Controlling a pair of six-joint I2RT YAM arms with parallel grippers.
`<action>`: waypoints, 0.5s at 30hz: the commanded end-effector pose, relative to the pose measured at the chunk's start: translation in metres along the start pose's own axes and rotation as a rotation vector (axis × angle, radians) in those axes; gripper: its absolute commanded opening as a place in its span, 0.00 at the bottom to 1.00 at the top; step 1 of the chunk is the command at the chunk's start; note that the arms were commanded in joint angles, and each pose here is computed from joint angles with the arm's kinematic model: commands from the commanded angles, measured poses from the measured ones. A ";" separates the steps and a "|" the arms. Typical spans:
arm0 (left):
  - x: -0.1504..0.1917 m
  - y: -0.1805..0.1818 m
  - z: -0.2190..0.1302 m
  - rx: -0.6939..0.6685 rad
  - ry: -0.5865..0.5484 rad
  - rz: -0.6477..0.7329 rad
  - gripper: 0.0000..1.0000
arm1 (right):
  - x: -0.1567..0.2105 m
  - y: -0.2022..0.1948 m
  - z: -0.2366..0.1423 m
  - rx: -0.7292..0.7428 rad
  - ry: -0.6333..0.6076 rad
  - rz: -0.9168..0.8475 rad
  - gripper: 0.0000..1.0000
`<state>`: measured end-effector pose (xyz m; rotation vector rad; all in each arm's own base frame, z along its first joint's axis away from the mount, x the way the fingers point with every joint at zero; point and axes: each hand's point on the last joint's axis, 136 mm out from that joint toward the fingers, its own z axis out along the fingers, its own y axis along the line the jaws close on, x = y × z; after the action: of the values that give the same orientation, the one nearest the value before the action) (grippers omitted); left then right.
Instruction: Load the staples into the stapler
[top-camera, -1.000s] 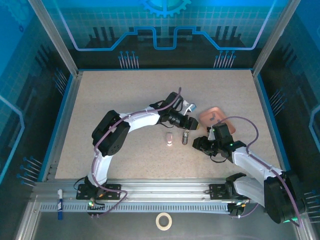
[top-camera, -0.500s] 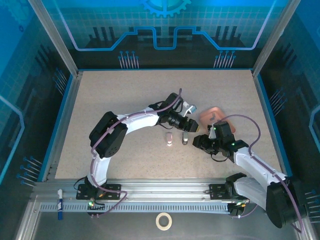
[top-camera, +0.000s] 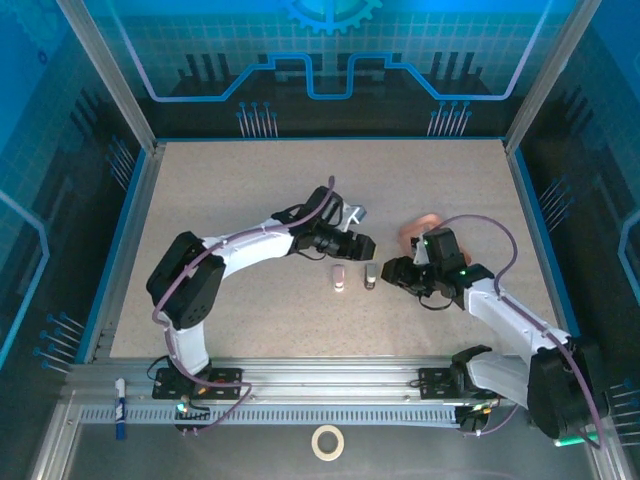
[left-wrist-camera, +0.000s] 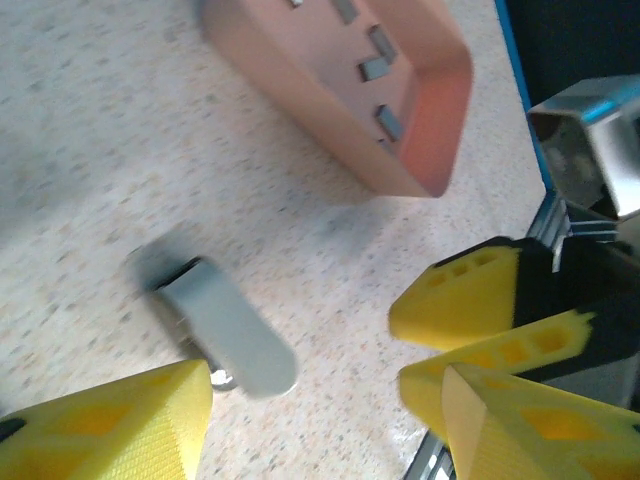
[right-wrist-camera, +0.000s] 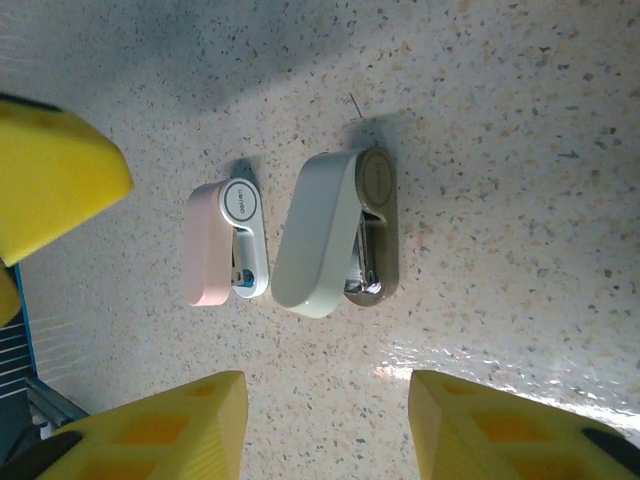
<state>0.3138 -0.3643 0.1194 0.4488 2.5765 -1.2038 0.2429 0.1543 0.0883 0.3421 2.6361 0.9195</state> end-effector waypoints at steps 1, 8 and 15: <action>-0.006 0.005 -0.018 -0.009 -0.065 -0.049 0.64 | 0.001 0.007 0.003 0.006 0.035 -0.031 0.50; -0.003 0.023 -0.034 -0.030 -0.106 -0.098 0.64 | 0.002 0.008 0.024 0.037 0.083 -0.043 0.49; -0.002 0.029 -0.039 -0.032 -0.112 -0.110 0.64 | 0.006 0.003 0.042 0.077 0.122 -0.046 0.47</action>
<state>0.3207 -0.3202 0.1134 0.2444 2.5847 -1.1711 0.2454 0.1767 0.0552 0.2833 2.7991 0.8642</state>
